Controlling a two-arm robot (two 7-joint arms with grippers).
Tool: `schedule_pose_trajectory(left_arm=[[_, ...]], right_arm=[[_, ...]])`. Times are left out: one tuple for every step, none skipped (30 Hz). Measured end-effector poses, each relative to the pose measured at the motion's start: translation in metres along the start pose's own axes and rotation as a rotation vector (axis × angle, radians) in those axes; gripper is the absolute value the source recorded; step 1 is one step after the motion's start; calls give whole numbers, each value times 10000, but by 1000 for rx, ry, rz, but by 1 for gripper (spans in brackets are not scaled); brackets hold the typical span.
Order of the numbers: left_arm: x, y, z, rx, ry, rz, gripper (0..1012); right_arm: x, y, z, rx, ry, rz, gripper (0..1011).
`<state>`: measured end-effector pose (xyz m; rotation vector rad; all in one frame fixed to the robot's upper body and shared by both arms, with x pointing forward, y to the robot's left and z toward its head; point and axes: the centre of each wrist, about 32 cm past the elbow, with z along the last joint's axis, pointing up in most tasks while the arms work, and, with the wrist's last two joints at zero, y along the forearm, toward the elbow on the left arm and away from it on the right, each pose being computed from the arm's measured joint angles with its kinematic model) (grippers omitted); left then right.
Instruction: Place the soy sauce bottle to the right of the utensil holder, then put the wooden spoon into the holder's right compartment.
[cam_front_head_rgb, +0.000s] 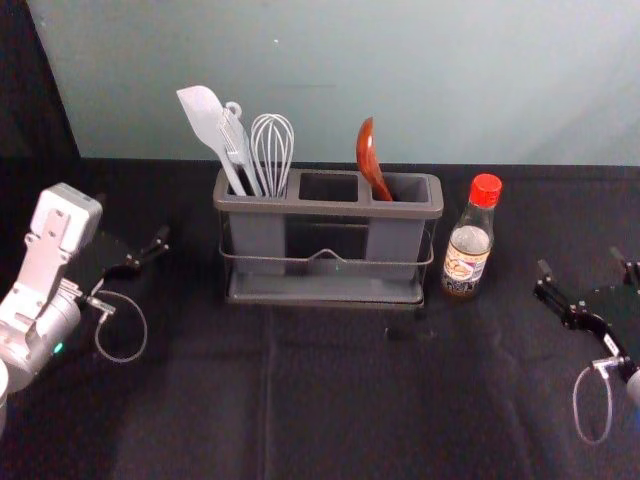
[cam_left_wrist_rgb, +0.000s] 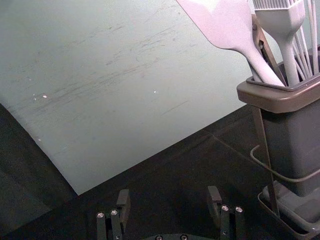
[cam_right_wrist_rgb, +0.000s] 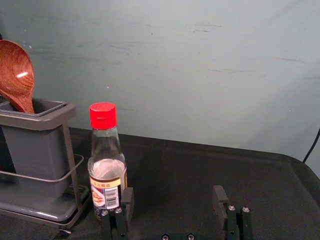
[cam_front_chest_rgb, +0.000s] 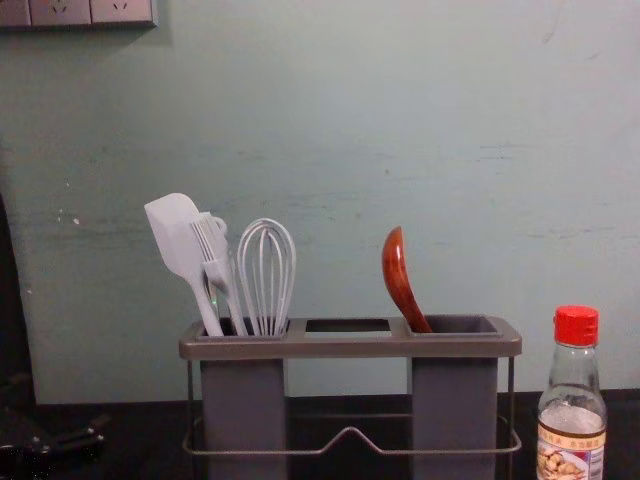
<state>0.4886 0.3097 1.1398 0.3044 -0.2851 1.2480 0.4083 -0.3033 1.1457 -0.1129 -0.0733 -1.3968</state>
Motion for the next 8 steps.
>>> schedule_pose_trajectory(left_arm=[[0,0,0,0,0,0,1005],[0,0,0,0,0,0,1005],[0,0,0,0,0,0,1005],[0,0,0,0,0,0,1005],[0,0,0,0,0,0,1005],[0,0,0,0,0,0,1005],[0,0,0,0,0,0,1005],[0,0,0,0,0,0,1005]], right_arm=[[0,0,0,0,0,0,1002],[0,0,0,0,0,0,1002],[0,0,0,0,0,0,1002],[0,0,0,0,0,0,1002],[0,0,0,0,0,0,1002],[0,0,0,0,0,0,1002],[0,0,0,0,0,0,1002],[0,0,0,0,0,0,1002]])
